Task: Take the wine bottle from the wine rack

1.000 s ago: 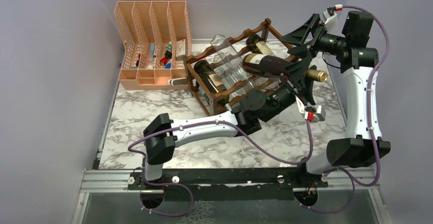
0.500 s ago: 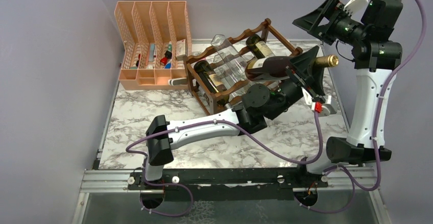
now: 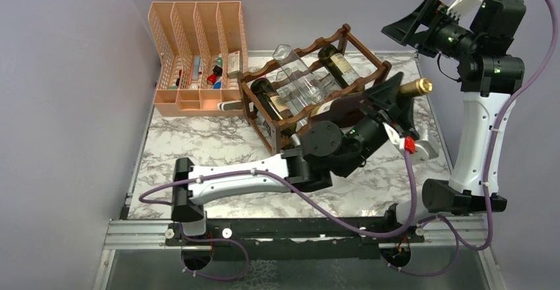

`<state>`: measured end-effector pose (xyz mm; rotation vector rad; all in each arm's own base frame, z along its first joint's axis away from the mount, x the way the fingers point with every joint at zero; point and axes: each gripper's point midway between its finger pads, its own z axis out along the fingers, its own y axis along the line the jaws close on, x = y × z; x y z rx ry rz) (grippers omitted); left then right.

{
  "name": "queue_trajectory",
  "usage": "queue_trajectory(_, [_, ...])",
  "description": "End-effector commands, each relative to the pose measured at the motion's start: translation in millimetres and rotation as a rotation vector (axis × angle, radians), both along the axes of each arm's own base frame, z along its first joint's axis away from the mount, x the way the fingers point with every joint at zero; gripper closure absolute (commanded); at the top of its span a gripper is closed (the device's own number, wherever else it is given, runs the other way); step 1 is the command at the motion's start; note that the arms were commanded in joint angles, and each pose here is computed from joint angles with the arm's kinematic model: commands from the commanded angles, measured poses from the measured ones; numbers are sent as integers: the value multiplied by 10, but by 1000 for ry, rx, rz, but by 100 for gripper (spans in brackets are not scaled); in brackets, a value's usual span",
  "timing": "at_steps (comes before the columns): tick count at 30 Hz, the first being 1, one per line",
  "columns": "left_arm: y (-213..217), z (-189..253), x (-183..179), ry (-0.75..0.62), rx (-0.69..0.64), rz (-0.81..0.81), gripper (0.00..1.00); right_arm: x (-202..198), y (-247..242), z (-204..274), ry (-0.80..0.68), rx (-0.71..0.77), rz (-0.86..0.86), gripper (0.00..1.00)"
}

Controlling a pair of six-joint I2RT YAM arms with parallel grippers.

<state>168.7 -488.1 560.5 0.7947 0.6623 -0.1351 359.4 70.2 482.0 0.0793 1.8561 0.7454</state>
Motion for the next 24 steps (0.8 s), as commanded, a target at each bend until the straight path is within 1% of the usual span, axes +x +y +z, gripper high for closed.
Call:
queue_trajectory(1, [1543,971,67,95,-299,124,100,-169,78,213,-70,-4,60,0])
queue_trajectory(6, [2082,869,138,291,-341,155,100,-195,162,202,-60,28,112,0])
queue_trajectory(8, [2181,728,156,353,-313,170,100,-206,206,191,-56,43,143,0])
queue_trajectory(11, [2319,490,175,434,-286,195,100,-253,342,158,-54,65,240,0])
queue_trajectory(13, [2446,300,225,489,-266,264,100,-276,520,101,-50,58,315,0])
queue_trajectory(14, [2567,239,243,515,-278,301,100,-284,618,72,-49,47,348,0])
queue_trajectory(16, [2700,110,244,555,-278,325,100,-284,778,27,-41,25,391,0])
queue_trajectory(20, [3127,-170,262,625,-325,430,100,-264,962,-21,-2,20,445,0])
queue_trajectory(24, [3368,-453,234,667,-365,437,100,-274,1061,27,-14,42,470,0])
